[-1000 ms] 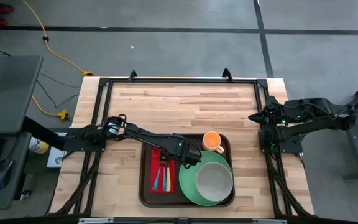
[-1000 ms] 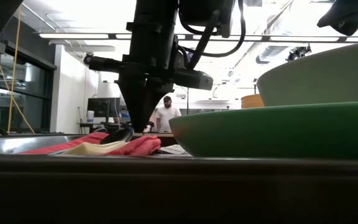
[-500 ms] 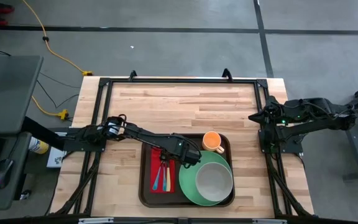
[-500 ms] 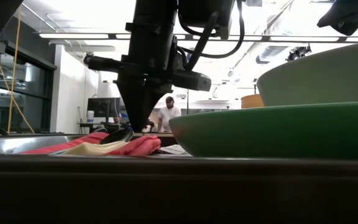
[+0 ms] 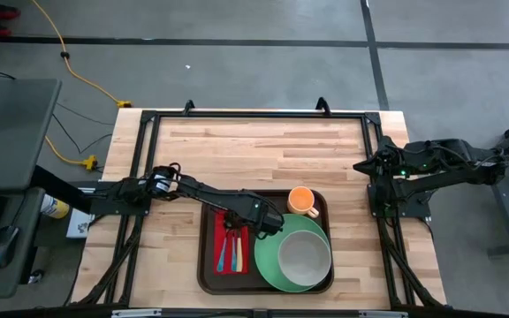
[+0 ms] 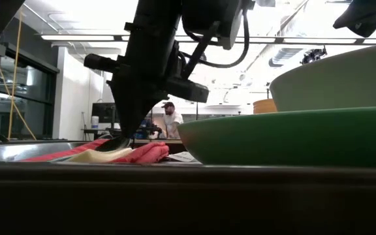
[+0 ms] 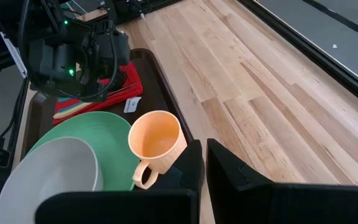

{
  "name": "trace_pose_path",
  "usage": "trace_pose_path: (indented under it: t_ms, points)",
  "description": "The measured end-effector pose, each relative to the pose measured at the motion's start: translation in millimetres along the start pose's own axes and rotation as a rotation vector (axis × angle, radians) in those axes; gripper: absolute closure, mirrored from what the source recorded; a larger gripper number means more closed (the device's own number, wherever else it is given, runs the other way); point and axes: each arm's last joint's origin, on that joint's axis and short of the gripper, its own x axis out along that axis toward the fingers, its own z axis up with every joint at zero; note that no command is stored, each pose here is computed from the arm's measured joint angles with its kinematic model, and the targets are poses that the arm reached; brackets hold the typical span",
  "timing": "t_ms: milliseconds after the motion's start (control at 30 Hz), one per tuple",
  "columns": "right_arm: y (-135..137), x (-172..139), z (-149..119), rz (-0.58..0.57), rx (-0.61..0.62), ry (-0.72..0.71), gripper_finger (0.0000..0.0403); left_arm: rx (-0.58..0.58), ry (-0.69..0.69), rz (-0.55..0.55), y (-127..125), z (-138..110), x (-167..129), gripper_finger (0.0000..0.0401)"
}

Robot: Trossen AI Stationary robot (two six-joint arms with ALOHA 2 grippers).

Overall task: Set up tray
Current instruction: Put the blue spoon on the red table napkin to the left of the blue fork

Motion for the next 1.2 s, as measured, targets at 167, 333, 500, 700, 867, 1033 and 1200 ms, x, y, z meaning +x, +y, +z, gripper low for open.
trace_pose_path:
  t_ms: [167, 333, 500, 700, 867, 1033, 1200]
  points:
    - [0.0, 0.0, 0.0, 0.000, -0.001, 0.000, 0.0403, 0.002, 0.002, 0.009, 0.3, -4.2, -1.2, 0.0357]
    - [0.0, 0.0, 0.0, 0.000, 0.000, 0.000, 0.0403, -0.007, 0.023, 0.076, 6.7, -8.5, -2.0, 0.0357]
    - [0.0, 0.0, 0.0, 0.000, 0.000, 0.000, 0.0403, -0.015, 0.021, 0.071, 5.7, -11.2, -2.5, 0.0357]
    - [-0.1, 0.0, 0.1, -0.004, 0.000, -0.002, 0.0403, 0.007, 0.003, -0.026, -3.8, -9.7, -2.4, 0.0357]
    - [-0.2, 0.0, 0.1, -0.007, 0.000, -0.003, 0.0403, 0.012, 0.003, -0.023, -6.4, -9.9, 1.2, 0.0357]
    - [-0.2, 0.0, 0.1, -0.007, 0.000, -0.003, 0.0403, 0.017, 0.006, -0.001, -4.1, -10.2, 1.0, 0.0357]
    - [-0.2, 0.0, 0.1, -0.007, 0.000, -0.003, 0.0403, 0.021, 0.010, 0.025, -1.5, -10.6, 0.8, 0.0357]
